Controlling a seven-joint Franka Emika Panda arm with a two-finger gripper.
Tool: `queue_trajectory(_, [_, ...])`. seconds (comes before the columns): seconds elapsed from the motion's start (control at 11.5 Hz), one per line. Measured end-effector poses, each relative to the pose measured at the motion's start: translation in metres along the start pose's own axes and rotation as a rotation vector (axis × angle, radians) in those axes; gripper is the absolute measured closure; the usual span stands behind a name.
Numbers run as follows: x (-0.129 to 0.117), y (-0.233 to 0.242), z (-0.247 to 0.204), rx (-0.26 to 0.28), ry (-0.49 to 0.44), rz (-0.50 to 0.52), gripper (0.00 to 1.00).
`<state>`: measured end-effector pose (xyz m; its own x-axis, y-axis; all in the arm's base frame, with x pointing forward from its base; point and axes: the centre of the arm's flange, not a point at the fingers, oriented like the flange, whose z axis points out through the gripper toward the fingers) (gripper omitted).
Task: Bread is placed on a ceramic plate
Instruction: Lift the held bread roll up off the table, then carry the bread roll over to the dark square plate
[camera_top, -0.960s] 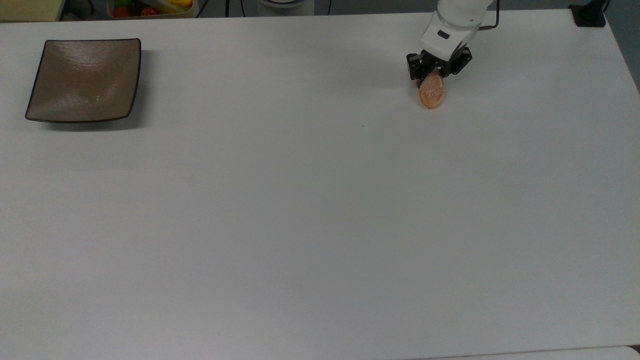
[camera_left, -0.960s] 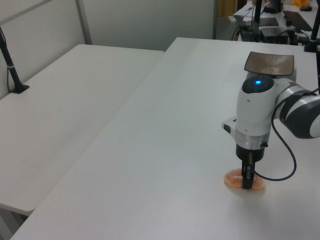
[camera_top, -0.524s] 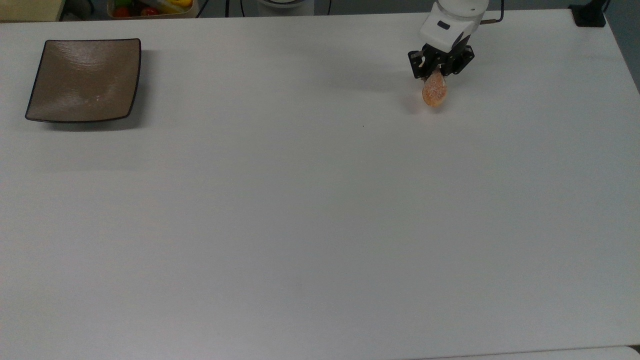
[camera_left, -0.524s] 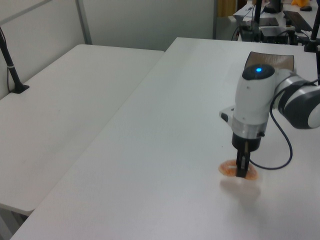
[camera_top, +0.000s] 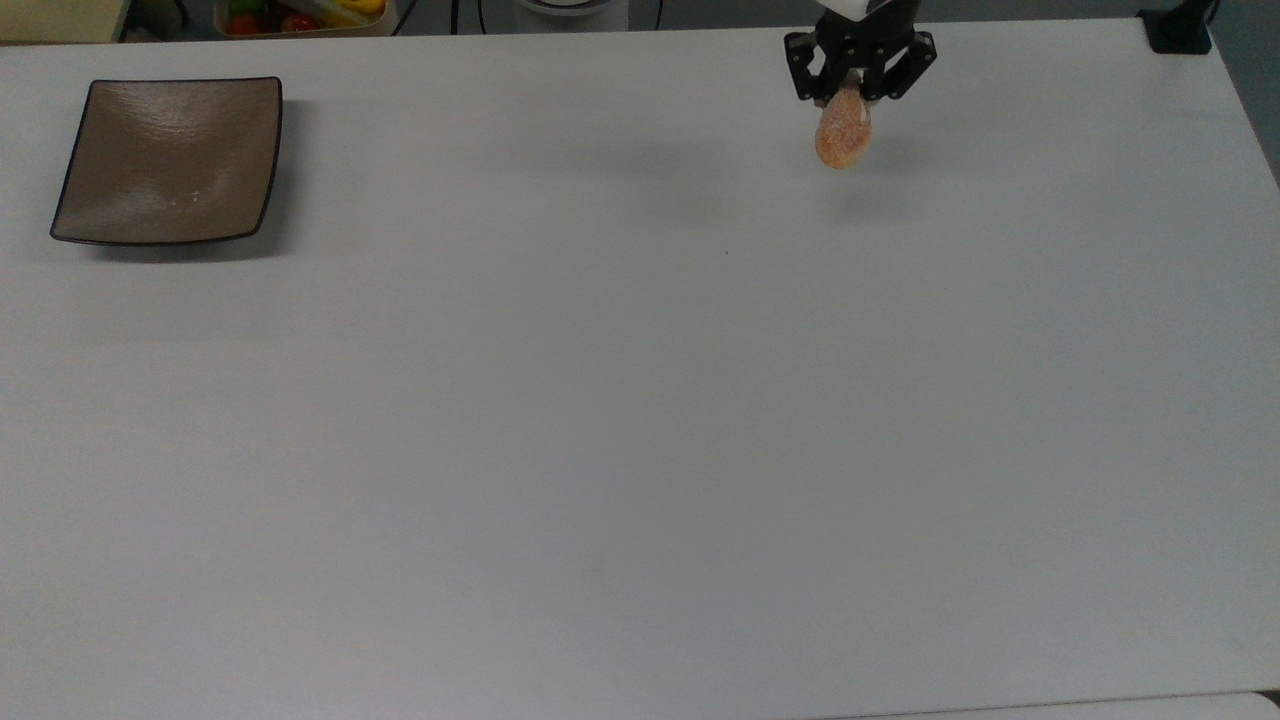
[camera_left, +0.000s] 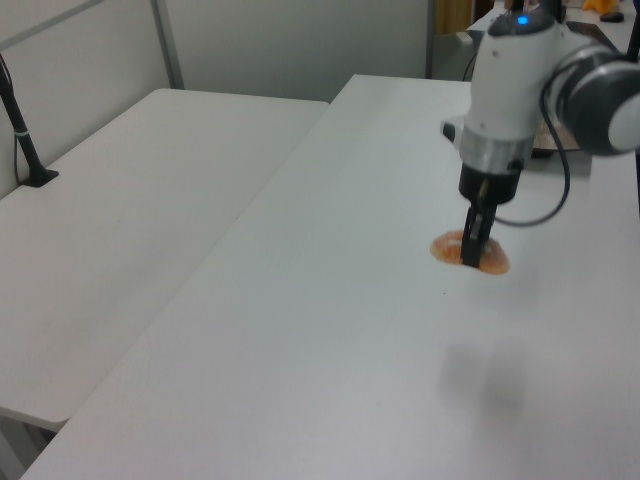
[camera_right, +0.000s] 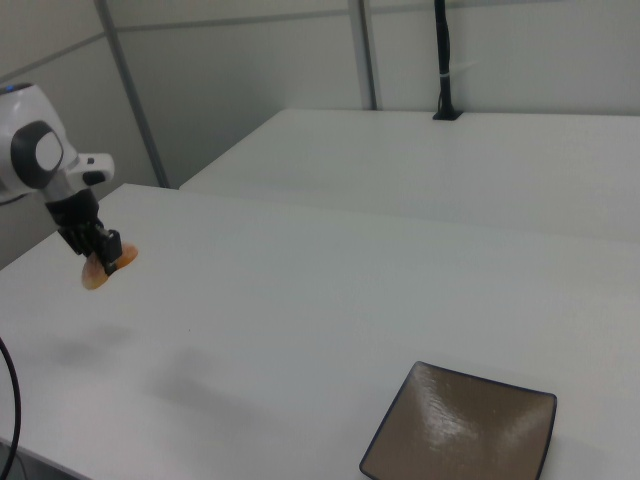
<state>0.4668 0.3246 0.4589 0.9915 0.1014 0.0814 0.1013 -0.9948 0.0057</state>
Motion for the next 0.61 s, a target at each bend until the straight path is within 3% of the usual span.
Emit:
queue_trajectory(0.35, [0.021,0.081,-0.059,0.035,-0.045,-0.068,0.81])
queue_trajectory(0.61, [0.032,0.17,-0.091,0.089,-0.049,-0.097,0.81])
